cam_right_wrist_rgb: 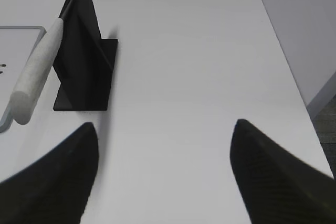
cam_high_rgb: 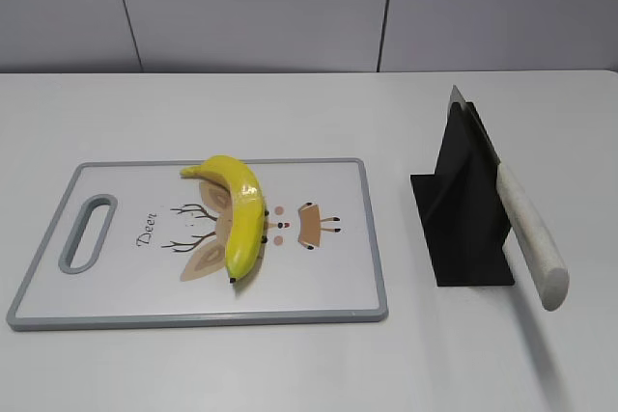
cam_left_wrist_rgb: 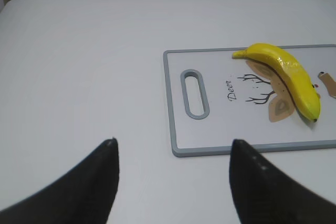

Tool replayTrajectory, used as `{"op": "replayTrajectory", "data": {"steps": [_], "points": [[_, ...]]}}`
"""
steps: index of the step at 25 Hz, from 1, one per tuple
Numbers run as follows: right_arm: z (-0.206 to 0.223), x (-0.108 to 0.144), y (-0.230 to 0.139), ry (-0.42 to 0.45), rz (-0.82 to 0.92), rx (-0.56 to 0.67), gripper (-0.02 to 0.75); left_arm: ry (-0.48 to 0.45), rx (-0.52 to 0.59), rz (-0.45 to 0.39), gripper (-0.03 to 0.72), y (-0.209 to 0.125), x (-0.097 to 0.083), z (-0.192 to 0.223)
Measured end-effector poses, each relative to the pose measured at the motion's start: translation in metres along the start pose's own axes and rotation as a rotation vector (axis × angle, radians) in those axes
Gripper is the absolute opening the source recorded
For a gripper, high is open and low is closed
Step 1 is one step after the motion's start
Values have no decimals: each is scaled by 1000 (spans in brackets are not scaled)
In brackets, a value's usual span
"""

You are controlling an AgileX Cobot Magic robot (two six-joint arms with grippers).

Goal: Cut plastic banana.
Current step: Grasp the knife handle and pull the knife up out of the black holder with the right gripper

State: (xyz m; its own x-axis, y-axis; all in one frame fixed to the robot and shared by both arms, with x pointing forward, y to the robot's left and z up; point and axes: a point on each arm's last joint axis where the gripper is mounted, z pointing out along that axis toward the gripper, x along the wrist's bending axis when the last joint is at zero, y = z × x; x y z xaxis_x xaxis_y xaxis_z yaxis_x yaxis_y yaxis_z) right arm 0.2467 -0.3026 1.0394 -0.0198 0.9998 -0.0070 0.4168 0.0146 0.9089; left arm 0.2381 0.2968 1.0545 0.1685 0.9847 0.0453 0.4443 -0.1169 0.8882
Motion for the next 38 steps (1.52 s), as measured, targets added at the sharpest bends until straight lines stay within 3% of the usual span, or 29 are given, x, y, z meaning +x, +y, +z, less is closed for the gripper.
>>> {"op": "replayTrajectory", "data": {"steps": [9, 32, 38], "points": [[0, 0, 0, 0, 0, 0, 592, 0, 0, 0, 597, 0, 0, 0], [0, 0, 1, -1, -1, 2, 591, 0, 0, 0, 585, 0, 0, 0], [11, 1, 29, -6, -6, 174, 547, 0, 0, 0, 582, 0, 0, 0]]}}
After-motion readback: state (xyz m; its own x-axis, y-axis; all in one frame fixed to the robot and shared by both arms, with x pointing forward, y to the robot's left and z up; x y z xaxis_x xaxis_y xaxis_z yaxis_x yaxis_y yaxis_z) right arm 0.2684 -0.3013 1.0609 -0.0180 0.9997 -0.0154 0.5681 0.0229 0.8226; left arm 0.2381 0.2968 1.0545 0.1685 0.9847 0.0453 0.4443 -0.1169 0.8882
